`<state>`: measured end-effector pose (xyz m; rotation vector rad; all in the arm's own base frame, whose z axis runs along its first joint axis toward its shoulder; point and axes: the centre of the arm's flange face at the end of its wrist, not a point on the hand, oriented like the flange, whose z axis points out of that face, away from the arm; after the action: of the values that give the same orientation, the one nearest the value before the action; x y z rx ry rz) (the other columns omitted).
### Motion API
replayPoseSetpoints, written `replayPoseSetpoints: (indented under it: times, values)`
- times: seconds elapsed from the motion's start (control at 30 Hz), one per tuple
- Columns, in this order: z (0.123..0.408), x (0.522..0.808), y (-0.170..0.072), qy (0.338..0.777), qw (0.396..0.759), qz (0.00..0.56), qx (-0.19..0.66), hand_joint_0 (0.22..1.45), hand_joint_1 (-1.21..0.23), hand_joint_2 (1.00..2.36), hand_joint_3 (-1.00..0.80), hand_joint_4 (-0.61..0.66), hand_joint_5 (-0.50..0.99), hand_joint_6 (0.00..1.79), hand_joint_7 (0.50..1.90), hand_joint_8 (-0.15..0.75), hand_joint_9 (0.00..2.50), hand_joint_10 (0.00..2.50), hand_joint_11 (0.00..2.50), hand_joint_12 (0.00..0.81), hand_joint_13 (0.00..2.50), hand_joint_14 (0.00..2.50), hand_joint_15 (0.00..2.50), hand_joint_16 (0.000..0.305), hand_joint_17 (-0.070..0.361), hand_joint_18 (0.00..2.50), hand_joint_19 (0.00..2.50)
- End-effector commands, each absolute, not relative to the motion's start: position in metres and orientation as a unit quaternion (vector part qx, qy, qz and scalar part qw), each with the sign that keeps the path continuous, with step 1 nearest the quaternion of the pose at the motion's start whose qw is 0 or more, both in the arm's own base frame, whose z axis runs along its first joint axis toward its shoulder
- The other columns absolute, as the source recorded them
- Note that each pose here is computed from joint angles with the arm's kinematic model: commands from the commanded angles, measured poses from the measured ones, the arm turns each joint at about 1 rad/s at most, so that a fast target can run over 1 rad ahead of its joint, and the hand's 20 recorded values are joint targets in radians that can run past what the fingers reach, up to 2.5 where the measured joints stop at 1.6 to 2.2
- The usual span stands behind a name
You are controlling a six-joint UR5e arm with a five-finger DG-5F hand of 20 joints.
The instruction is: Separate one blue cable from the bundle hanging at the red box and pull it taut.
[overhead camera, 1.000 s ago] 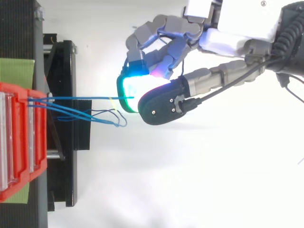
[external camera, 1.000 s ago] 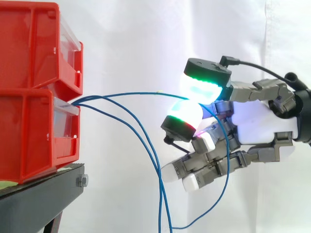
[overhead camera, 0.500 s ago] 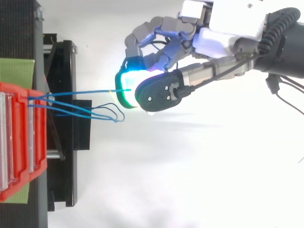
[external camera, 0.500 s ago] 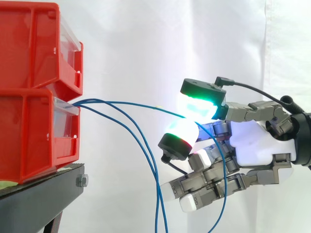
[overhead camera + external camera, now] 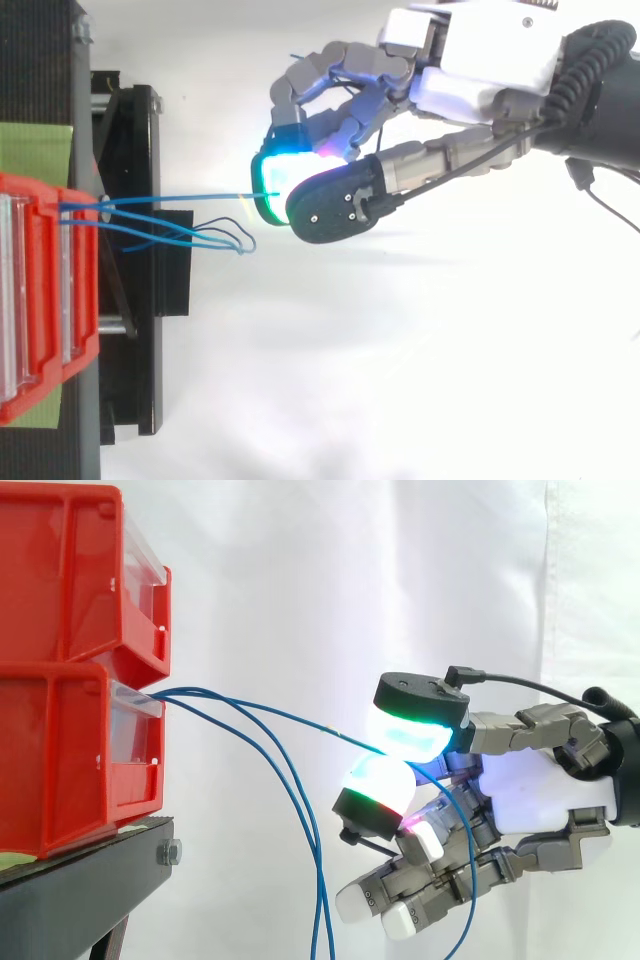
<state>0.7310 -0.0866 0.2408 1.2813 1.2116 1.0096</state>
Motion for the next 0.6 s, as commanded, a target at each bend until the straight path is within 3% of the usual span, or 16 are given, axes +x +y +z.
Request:
replayPoseSetpoints:
  times: [0.0,0.57]
  values:
    - [0.2412,0.7313,-0.0862,0.51,0.53,0.419,0.532,0.71,-0.74,1.02,-0.17,-0.03,-0.18,0.98,1.31,0.302,1.03,0.02,0.74,0.297,0.57,0.01,0.23,0.037,0.083,0.47,0.37]
    - [0.2412,0.7313,-0.0863,0.509,0.53,0.419,0.533,0.7,-0.74,1.02,-0.14,-0.02,-0.18,0.98,1.33,0.354,0.96,0.02,0.5,0.284,0.57,0.01,0.22,0.035,0.079,0.43,0.32]
